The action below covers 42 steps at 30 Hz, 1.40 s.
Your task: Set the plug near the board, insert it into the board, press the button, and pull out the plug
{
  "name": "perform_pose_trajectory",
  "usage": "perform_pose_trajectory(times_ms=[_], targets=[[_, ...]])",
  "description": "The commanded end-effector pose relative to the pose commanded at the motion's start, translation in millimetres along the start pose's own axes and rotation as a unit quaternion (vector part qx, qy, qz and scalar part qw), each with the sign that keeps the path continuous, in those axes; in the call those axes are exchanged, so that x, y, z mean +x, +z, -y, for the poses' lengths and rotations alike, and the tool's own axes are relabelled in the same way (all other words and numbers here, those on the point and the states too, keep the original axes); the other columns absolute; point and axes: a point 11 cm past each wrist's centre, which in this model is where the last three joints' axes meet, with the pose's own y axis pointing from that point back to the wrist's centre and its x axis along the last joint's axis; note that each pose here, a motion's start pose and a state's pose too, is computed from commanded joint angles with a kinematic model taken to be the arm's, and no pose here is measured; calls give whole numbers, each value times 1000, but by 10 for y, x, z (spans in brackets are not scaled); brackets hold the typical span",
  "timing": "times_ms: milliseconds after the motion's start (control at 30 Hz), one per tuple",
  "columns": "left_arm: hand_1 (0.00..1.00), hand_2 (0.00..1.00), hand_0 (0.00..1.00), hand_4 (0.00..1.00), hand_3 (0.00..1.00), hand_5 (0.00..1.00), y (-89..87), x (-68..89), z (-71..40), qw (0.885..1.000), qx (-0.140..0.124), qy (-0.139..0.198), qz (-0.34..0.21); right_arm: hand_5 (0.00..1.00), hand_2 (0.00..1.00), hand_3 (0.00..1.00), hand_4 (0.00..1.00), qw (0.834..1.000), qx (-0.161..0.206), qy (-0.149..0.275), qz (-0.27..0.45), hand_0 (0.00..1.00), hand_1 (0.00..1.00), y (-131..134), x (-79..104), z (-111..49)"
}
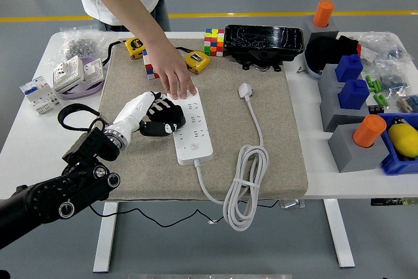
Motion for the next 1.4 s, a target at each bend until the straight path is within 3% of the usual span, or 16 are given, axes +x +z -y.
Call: perform_pose_trajectory(times_ms=[433, 733, 967, 1000, 1167, 1200, 1367, 1400], targets=[[342, 383, 344, 601, 462, 62, -10, 120, -11, 999, -27, 27, 0, 533, 696, 600, 937, 1000, 0, -1, 0, 679, 687, 5, -10, 1], [344, 382, 345, 592, 463, 51, -273, 281, -11, 999, 0, 54, 7, 533, 695, 600, 937, 1000, -1, -1, 1, 679, 687, 14, -14, 2], [369, 415, 364, 598, 496, 60, -339, 424, 19, 997, 3, 77, 13, 533, 695, 600, 937, 1000, 7, -8, -5, 679, 688, -101, -79, 12], [510, 531, 470, 621, 556, 72, -352, 426, 18, 997, 4, 78, 15, 532, 696, 600, 937, 1000, 9, -8, -8, 679, 687, -120, -72, 11], [510, 531, 470, 621, 556, 72, -488, 351, -22, 997, 21, 69, 16, 532, 696, 600, 937, 1000, 8, 1, -13, 679, 687, -108, 12, -2], [585, 562, 514, 706, 562, 106, -508, 333, -33, 997, 23, 68, 16, 532, 696, 601, 937, 1000, 6, 2, -14, 679, 687, -91, 24, -4], [585, 562, 514, 706, 562, 106, -574, 242, -79, 998, 34, 58, 18, 532, 696, 601, 937, 1000, -3, 2, -12, 679, 687, 13, 31, -6], [674, 635, 584, 840, 587, 177, -584, 233, -86, 998, 35, 57, 18, 533, 696, 600, 937, 1000, -4, 2, -11, 679, 687, 24, 29, -6]])
